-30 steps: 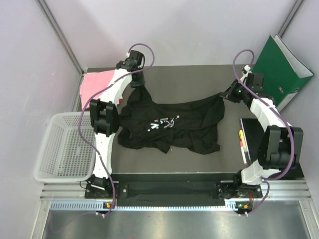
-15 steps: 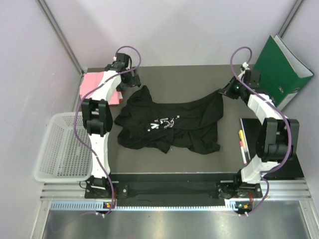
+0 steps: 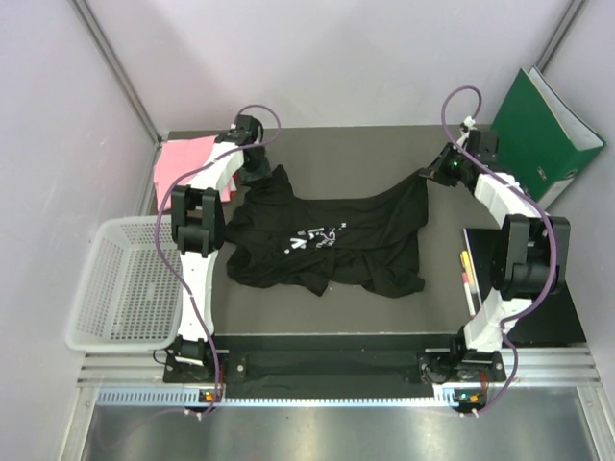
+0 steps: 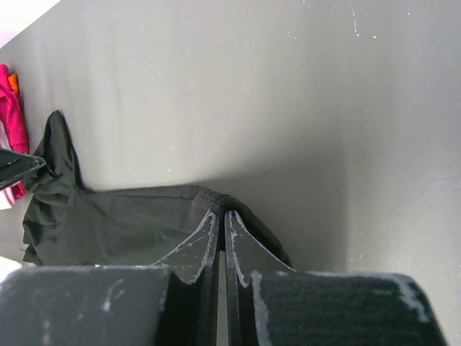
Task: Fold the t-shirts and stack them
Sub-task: Flatten out the tshirt
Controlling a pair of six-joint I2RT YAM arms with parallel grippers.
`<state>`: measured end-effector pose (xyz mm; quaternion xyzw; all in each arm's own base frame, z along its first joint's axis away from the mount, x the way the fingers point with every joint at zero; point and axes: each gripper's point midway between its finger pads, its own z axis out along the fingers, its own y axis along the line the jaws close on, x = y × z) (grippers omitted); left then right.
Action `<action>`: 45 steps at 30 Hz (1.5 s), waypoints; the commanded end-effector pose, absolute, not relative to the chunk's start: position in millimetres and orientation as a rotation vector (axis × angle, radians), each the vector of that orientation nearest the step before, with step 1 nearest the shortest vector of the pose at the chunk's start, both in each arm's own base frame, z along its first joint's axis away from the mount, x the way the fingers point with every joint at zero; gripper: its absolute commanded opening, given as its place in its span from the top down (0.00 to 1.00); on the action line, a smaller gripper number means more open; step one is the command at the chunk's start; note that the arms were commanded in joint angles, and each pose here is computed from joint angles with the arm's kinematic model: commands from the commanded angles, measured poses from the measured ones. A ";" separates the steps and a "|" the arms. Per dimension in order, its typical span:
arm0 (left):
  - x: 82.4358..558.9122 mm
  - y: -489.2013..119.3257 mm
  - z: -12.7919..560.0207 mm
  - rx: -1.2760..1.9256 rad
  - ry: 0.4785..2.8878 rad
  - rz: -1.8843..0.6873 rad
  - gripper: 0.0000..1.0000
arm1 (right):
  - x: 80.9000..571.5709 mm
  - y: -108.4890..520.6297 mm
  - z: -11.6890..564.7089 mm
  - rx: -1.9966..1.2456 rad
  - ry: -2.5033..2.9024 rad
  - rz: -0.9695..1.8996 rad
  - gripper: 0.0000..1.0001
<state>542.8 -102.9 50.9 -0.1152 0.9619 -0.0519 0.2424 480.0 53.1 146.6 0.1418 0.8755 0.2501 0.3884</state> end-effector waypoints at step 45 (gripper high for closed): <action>229.1 -12.0 594.1 -0.268 1.317 -0.265 1.00 | 143.7 60.6 565.4 -0.134 1.099 0.372 1.00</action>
